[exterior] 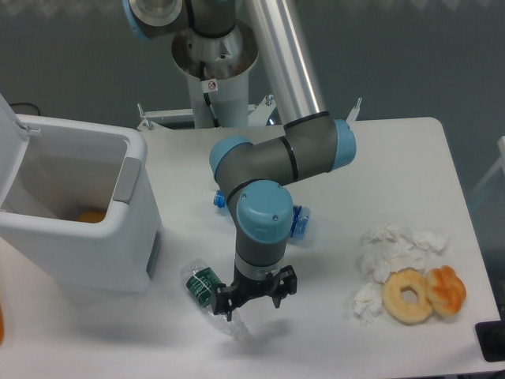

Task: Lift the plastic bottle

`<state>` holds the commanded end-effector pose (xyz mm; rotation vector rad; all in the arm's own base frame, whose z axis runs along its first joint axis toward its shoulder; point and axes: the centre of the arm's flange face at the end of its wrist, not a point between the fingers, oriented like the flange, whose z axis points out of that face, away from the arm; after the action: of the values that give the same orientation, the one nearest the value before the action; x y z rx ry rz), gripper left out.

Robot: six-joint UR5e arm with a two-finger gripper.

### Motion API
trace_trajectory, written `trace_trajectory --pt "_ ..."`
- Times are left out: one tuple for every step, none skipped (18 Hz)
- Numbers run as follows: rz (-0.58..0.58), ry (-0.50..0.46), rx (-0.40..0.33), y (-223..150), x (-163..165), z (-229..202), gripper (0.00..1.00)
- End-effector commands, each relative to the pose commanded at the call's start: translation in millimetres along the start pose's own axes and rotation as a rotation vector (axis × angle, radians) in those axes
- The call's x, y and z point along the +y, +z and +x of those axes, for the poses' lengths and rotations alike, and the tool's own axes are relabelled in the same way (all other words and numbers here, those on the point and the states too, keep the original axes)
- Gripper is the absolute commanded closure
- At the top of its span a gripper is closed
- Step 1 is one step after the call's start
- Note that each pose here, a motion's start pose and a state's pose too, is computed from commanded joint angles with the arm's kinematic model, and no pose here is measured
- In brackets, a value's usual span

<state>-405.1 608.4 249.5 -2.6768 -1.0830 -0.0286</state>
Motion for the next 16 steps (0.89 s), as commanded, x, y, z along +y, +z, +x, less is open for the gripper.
trace_trajectory --pt "0.005 -0.010 0.000 1 -3 0 0.00" --pt "0.005 -0.013 0.000 4 -5 0 0.00" --pt "0.005 -0.013 0.000 6 -7 0 0.00" --pt "-0.002 -0.013 0.002 12 -8 0 0.00" --pt "-0.008 -0.012 0.001 16 -7 0 0.00" --pt "-0.008 -0.012 0.001 17 -7 0 0.00" --pt "-0.011 -0.011 -0.001 19 -6 1 0.00" --pt "-0.013 -0.002 -0.001 21 -5 5 0.00" --pt "-0.013 0.004 -0.005 19 -4 6 0.00" --pt "-0.011 0.009 -0.012 18 -4 9 0.00" --pt "-0.013 0.012 -0.011 20 -4 10 0.00" --pt "-0.017 0.011 -0.013 25 -4 9 0.00" --pt "-0.023 0.012 -0.013 29 -4 9 0.00" --pt "-0.024 0.014 -0.012 31 -3 12 0.00" --pt "-0.030 0.018 -0.010 34 -2 14 0.00" --pt "-0.029 0.021 -0.009 34 -2 16 0.00"
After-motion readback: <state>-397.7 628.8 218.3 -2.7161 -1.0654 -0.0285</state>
